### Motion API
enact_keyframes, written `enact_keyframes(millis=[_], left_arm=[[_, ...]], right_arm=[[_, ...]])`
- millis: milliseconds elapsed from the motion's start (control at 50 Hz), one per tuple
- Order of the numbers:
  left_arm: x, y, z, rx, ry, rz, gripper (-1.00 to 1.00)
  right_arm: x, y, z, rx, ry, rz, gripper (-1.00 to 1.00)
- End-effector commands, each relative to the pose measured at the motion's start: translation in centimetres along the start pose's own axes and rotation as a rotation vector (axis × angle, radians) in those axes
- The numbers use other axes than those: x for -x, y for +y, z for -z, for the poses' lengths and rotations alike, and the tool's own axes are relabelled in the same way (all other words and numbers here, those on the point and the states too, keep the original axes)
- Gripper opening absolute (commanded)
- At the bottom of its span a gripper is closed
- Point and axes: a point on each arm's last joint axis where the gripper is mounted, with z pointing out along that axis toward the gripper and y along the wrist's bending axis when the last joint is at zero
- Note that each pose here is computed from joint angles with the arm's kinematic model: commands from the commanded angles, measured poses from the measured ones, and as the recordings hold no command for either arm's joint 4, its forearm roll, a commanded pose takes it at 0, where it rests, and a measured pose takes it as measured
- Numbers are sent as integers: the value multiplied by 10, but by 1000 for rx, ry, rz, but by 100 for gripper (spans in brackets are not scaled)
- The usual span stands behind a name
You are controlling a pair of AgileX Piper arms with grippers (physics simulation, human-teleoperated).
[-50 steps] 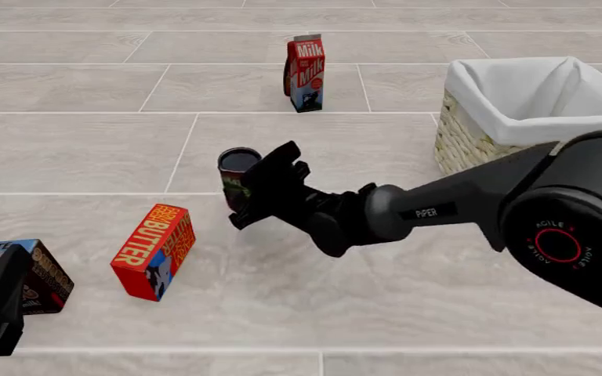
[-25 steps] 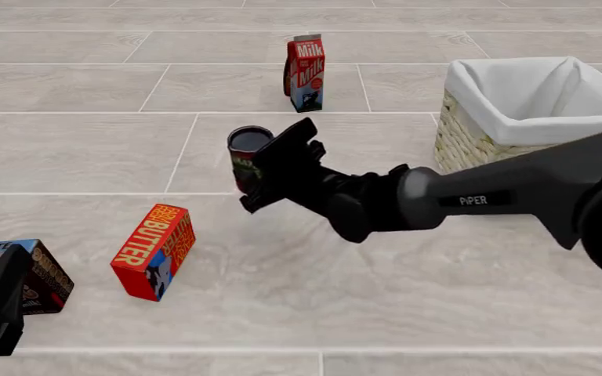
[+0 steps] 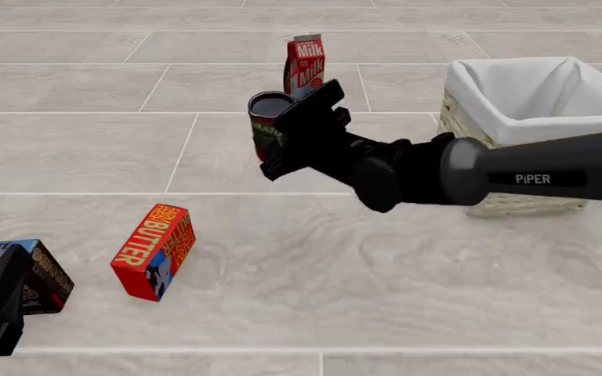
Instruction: Pick the tomato sauce and place it in the basket.
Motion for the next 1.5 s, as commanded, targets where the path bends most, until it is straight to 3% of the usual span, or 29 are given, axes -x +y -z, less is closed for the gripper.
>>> enact_keyframes(millis=[20, 520, 640, 680, 820, 940, 1040, 1260, 1500], left_arm=[[0, 0, 0, 0, 0, 0, 100], [0, 0, 0, 0, 0, 0, 100], [0, 0, 0, 0, 0, 0, 100], [0, 0, 0, 0, 0, 0, 100], [0, 0, 0, 0, 0, 0, 100], [0, 0, 0, 0, 0, 0, 100], [0, 0, 0, 0, 0, 0, 100], [0, 0, 0, 0, 0, 0, 100], [0, 0, 0, 0, 0, 0, 100]], right_arm=[[16, -28, 10, -55, -18, 4, -100], [34, -80, 24, -171, -25, 10, -100], [39, -96, 28, -204, -18, -11, -100], [37, -103, 28, -216, -2, 13, -100], [52, -112, 43, -232, 0, -7, -100], [63, -126, 54, -262, -3, -63, -100], [73, -123, 66, -257, -3, -40, -100], [91, -127, 85, -263, 3, -60, -100], [102, -143, 108, -306, 19, -56, -100]])
